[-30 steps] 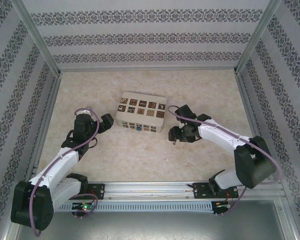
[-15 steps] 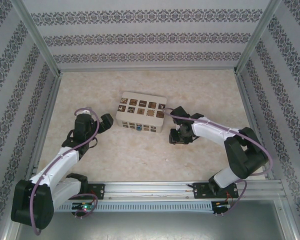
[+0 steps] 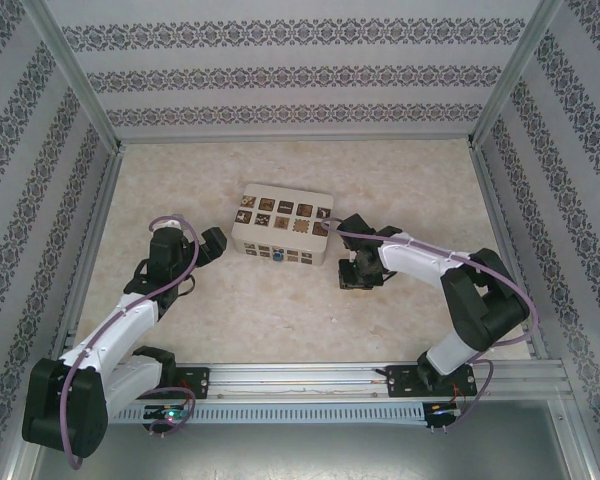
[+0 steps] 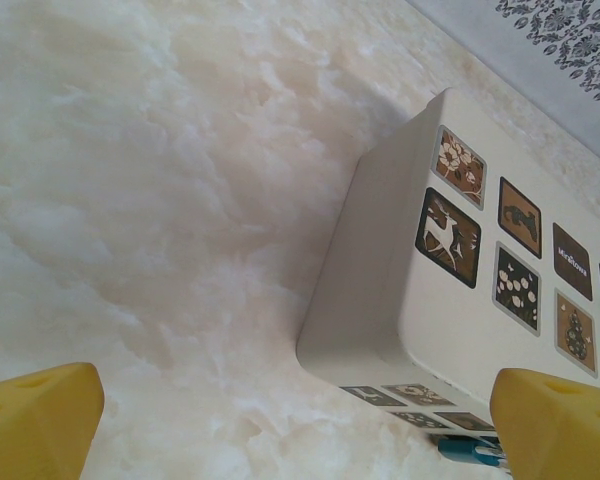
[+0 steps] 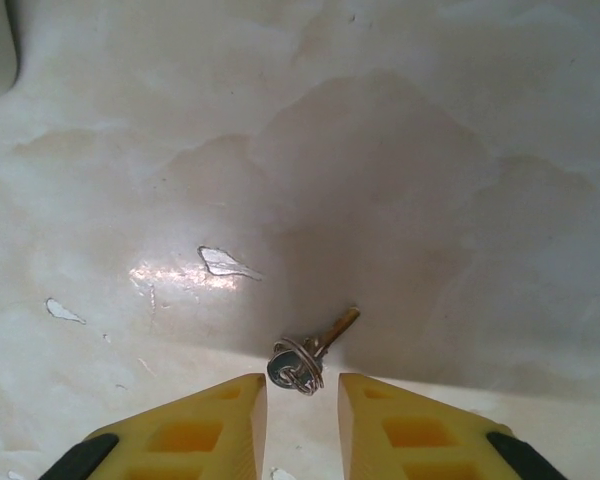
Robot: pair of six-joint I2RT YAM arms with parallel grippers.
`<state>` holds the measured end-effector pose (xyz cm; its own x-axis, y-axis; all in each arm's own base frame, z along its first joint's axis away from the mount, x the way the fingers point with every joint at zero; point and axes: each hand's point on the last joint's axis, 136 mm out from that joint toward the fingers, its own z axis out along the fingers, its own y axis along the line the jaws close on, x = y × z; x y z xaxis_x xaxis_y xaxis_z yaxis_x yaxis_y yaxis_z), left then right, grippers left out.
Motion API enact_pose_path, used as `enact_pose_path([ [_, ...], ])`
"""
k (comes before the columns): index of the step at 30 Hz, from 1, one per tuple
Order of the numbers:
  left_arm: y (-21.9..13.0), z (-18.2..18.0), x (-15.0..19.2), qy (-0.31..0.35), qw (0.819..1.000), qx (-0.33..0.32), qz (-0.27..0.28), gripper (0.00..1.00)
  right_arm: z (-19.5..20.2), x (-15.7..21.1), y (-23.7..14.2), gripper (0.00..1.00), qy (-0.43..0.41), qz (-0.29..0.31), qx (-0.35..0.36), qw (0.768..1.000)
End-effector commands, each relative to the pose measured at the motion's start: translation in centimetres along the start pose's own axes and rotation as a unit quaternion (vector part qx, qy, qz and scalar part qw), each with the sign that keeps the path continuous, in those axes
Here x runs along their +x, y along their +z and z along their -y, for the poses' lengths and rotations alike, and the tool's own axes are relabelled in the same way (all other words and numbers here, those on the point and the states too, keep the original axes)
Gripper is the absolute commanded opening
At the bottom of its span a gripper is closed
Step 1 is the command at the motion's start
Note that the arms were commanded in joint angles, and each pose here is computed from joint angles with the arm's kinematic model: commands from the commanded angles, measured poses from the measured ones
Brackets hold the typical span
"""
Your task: Unlock the padlock with the key
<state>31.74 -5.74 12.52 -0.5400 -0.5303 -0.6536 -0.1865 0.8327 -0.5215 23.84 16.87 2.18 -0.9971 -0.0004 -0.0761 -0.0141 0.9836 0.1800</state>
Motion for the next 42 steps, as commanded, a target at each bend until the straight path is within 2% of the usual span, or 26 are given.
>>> enact_pose_path([
  [1, 0.0, 0.0, -1.2, -0.006, 1.0, -0.003, 0.023, 0.99, -0.2, -0.6, 0.0, 0.24, -0.005, 0.007, 0.013, 1.0],
  [14, 0.0, 0.1, -1.4, 0.002, 1.0, -0.003, 0.024, 0.99, 0.0, -0.9, 0.9, 0.15, -0.01, 0.005, 0.022, 1.0],
  [20, -0.5, 0.8, -2.5, 0.037, 0.999, -0.009, 0.026, 0.99, 0.2, -1.5, 0.1, 0.0, -0.018, 0.019, 0.025, 0.999],
  [21, -0.6, 1.0, -2.8, 0.043, 0.999, -0.009, 0.028, 0.99, 0.3, -1.7, -0.4, 0.0, -0.022, 0.027, 0.024, 0.999],
  [25, -1.3, 2.4, -4.3, 0.062, 0.998, 0.001, 0.032, 0.99, 0.0, -3.3, -3.3, 0.0, -0.036, 0.076, 0.008, 0.996],
  [31, -2.5, 5.8, -7.1, 0.051, 0.997, 0.041, 0.043, 0.99, -1.3, -6.4, -9.5, 0.0, -0.059, 0.177, -0.037, 0.982],
  [37, -3.1, 10.0, -9.0, -0.002, 0.994, 0.111, 0.022, 0.99, -3.7, -9.1, -16.3, 0.0, -0.051, 0.268, -0.139, 0.952],
  [42, -3.2, 13.0, -9.5, -0.061, 0.984, 0.168, -0.013, 0.99, -5.5, -10.7, -21.4, 0.0, -0.037, 0.326, -0.216, 0.92],
])
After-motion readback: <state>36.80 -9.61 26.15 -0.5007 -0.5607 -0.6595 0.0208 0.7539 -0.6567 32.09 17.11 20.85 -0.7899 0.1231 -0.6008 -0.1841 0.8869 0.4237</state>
